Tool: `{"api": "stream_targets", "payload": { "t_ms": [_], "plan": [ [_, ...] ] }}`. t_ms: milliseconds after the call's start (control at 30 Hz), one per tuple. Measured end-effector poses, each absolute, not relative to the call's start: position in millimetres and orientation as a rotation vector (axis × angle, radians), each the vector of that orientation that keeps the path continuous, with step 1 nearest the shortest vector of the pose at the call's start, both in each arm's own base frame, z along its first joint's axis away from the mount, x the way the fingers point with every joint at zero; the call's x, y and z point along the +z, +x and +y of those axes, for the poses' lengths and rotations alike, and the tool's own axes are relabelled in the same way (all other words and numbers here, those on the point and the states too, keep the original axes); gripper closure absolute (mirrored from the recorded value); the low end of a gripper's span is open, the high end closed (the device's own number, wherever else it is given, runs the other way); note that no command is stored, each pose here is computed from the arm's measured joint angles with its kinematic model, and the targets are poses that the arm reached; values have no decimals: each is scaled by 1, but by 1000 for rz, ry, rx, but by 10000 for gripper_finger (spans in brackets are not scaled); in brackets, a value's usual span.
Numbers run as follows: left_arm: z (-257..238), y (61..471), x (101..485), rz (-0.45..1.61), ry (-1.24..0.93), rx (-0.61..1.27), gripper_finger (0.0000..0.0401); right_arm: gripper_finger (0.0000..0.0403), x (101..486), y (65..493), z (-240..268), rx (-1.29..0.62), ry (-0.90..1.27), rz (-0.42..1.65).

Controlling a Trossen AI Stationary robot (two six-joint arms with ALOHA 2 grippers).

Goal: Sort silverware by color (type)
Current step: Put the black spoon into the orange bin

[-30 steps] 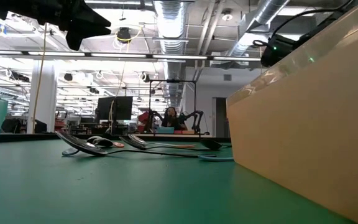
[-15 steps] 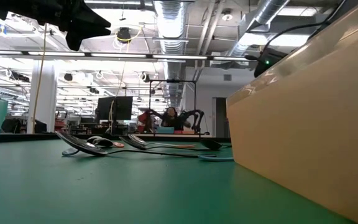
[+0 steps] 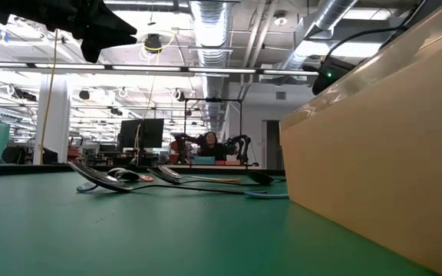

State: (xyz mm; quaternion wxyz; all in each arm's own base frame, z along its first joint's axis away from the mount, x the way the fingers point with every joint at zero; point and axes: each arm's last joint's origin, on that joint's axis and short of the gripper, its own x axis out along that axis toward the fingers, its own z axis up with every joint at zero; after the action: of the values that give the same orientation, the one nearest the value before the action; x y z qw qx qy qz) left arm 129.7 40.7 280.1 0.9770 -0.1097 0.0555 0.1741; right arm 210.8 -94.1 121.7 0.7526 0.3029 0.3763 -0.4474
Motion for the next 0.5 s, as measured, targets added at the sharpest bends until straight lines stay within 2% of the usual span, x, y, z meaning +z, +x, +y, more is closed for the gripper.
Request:
{"api": "stream_targets", "payload": {
  "t_ms": [267, 500],
  "plan": [
    [41, 130, 280, 112, -222, 351, 296, 391, 124, 216, -95, -954, 699, 760],
    [41, 129, 280, 109, -228, 376, 296, 397, 147, 225, -97, -894, 681, 668]
  ]
}}
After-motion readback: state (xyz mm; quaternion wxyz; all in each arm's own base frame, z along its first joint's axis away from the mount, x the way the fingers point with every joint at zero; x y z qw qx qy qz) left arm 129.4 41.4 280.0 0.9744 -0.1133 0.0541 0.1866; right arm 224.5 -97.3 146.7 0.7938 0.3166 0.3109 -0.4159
